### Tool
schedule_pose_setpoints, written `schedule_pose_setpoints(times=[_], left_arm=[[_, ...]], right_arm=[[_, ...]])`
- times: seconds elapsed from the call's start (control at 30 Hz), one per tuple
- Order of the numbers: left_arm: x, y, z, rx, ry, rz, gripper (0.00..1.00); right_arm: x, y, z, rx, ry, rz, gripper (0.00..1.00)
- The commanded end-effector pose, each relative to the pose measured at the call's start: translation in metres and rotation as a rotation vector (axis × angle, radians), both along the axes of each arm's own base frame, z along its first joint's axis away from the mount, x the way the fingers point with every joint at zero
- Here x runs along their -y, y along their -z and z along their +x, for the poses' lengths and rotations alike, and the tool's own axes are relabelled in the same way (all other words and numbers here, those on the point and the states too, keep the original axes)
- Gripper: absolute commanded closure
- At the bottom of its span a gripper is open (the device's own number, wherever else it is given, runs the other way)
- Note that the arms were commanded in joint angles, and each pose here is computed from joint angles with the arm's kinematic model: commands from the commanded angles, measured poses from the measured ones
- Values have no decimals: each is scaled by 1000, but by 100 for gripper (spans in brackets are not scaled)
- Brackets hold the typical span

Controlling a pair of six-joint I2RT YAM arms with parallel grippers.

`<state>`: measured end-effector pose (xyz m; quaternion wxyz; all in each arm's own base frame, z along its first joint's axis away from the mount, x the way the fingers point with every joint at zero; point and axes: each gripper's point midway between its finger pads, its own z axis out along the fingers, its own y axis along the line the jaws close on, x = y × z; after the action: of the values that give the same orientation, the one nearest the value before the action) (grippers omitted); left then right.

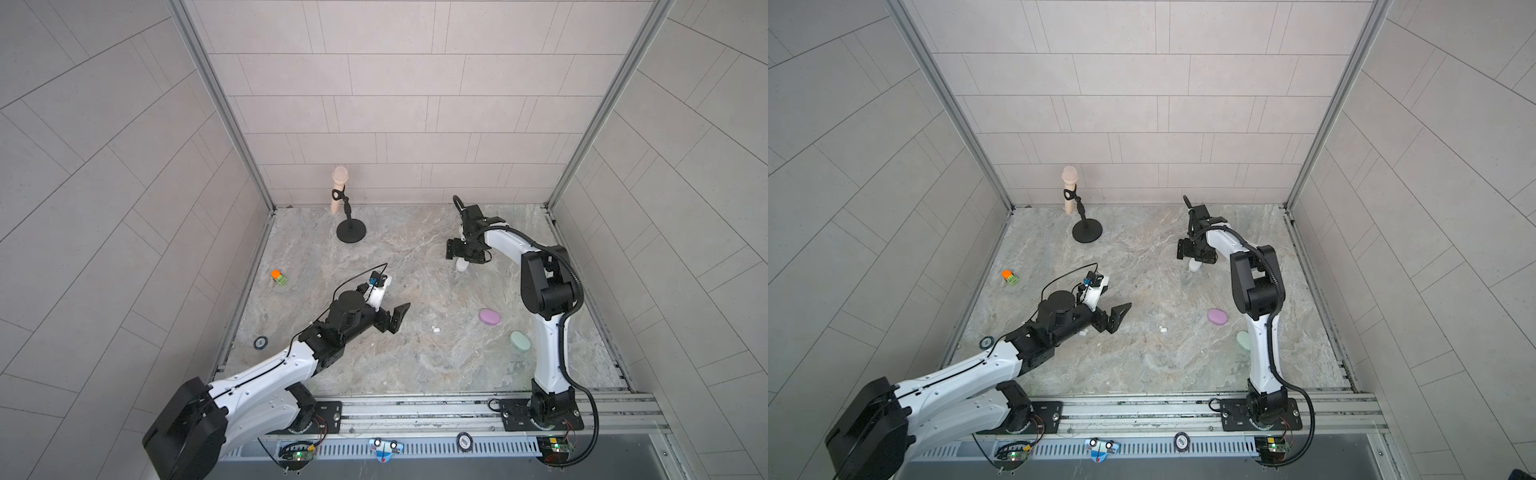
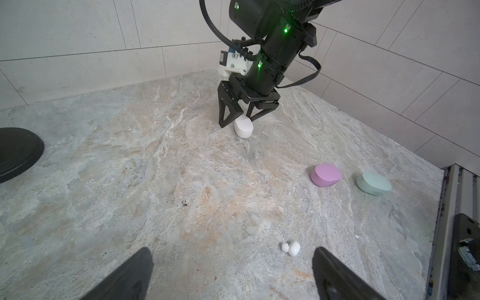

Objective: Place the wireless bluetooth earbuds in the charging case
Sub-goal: 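Move the open right gripper over the white oval case on the table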

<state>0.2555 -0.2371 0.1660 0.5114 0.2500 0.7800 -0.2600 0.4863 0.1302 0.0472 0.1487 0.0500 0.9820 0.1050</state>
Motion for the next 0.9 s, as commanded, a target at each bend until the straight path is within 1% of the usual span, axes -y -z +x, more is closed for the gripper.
schedule_pose_setpoints(times=[0.0, 0.23, 0.33, 0.4, 0.5, 0.53, 0.6, 0.73, 0.87], left_arm=[[3, -15, 5, 27, 4, -29, 0], [0, -18, 4, 34, -3, -31, 0], [-1, -19, 3, 37, -6, -32, 0], [-1, -19, 3, 36, -6, -34, 0], [-1, -19, 3, 39, -5, -35, 0], [-1, -19, 3, 39, -5, -35, 0], [-1, -21, 3, 42, -5, -37, 0], [-2, -21, 3, 43, -9, -41, 0], [-2, -21, 3, 45, -9, -46, 0]], right_arm=[[-25, 2, -9, -38, -95, -2, 11], [-67, 2, -30, -77, -240, -2, 12], [-67, -10, -34, -57, -260, -60, 12], [-59, -20, -34, -32, -248, -111, 12], [-38, -31, -35, -22, -180, -217, 10], [-32, -32, -38, -29, -148, -233, 10], [-29, -31, -44, -48, -83, -218, 9], [-36, -31, -53, -43, 43, -122, 5], [-40, -27, -55, -38, 145, -82, 1]])
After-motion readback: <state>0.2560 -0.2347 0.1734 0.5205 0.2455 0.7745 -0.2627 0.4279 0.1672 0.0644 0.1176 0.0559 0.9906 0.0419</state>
